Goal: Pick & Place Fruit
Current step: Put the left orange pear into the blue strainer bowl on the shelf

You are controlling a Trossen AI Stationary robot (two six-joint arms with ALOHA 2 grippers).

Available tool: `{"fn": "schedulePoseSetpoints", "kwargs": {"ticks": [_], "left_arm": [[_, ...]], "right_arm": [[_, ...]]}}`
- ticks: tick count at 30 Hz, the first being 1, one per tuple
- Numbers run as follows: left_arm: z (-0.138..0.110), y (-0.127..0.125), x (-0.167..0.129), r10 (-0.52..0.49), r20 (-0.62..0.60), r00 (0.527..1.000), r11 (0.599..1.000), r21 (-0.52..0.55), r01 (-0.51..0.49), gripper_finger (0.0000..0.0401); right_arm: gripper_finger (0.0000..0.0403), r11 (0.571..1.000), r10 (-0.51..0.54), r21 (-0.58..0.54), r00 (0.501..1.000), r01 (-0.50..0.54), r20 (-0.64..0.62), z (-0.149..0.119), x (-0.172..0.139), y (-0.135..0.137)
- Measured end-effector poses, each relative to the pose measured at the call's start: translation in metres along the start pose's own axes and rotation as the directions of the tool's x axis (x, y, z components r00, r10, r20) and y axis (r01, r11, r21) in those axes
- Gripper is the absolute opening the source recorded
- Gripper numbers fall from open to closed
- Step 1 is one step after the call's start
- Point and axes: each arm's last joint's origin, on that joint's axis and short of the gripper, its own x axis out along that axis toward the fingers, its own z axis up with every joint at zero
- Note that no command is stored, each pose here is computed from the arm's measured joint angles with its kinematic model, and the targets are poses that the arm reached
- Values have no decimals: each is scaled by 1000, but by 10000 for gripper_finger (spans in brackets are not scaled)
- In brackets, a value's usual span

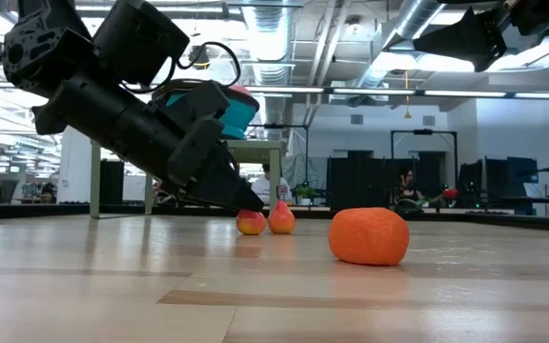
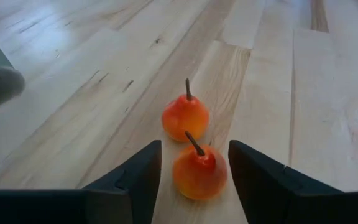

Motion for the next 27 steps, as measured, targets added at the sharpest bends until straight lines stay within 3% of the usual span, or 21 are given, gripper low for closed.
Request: {"fn": "schedulePoseSetpoints", "kwargs": {"ticks": [13, 27], "left_arm": [[-12, -7, 15, -26, -33, 999, 1000, 14, 26, 196], [-9, -9, 17, -29, -8, 1000, 999, 29, 29, 173]], "right_arm": [[331, 1000, -2, -4, 1000, 2, -4, -1, 0, 0], [331, 1000, -1, -4, 1000, 1, -6, -1, 0, 0]]}}
